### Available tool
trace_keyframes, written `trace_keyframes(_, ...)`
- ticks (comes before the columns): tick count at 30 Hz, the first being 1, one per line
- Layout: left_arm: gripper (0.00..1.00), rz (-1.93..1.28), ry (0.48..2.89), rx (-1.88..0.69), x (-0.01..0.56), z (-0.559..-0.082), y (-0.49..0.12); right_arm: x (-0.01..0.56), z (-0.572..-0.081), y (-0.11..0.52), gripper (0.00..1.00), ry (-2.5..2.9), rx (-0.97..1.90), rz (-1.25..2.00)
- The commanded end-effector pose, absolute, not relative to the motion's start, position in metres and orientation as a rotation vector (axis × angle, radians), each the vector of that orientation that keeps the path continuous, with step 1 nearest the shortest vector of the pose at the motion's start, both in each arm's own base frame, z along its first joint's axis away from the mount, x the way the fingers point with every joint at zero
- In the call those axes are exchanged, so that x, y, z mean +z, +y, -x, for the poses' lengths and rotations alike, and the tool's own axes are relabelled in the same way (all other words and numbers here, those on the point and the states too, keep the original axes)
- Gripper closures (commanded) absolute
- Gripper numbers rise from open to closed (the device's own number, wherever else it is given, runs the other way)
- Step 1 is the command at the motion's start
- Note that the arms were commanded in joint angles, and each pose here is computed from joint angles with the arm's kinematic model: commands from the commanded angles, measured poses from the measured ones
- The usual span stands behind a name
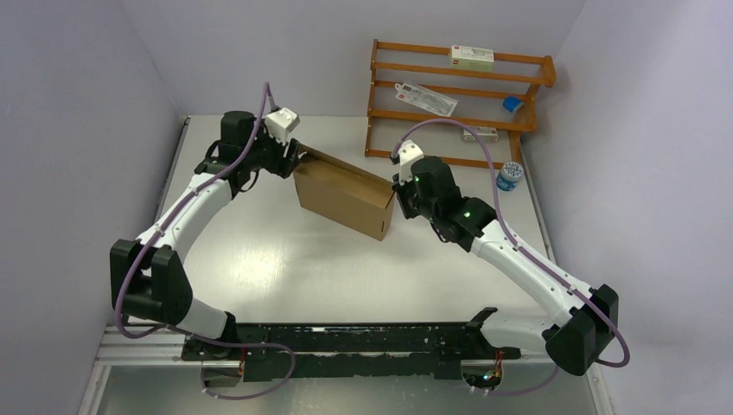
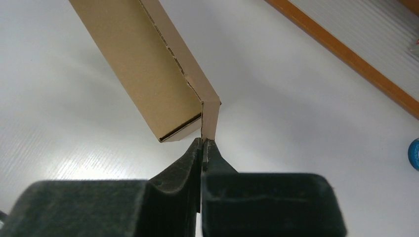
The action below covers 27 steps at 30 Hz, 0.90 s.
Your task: Fold the paper box
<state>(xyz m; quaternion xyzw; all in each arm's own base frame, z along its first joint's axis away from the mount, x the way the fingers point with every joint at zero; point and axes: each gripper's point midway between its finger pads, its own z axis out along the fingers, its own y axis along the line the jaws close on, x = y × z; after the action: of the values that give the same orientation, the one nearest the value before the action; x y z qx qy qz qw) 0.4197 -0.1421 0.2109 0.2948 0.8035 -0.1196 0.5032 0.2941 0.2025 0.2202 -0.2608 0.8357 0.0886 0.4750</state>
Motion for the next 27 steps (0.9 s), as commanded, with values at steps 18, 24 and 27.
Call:
trace_keyframes(18,0.66,-0.747,1.857,-0.265,0.238,-0.427,-0.142,0.231,-0.291,0.209,1.00,1.974,0.230,0.701)
trace_keyframes(24,0.81,-0.603,1.909,-0.388,0.255,-0.405,-0.147,0.228,-0.292,0.213,1.00,1.996,0.232,0.710)
trace_keyframes(27,0.90,-0.489,2.018,-0.431,0.243,-0.389,-0.143,0.229,-0.294,0.215,1.00,2.004,0.223,0.706)
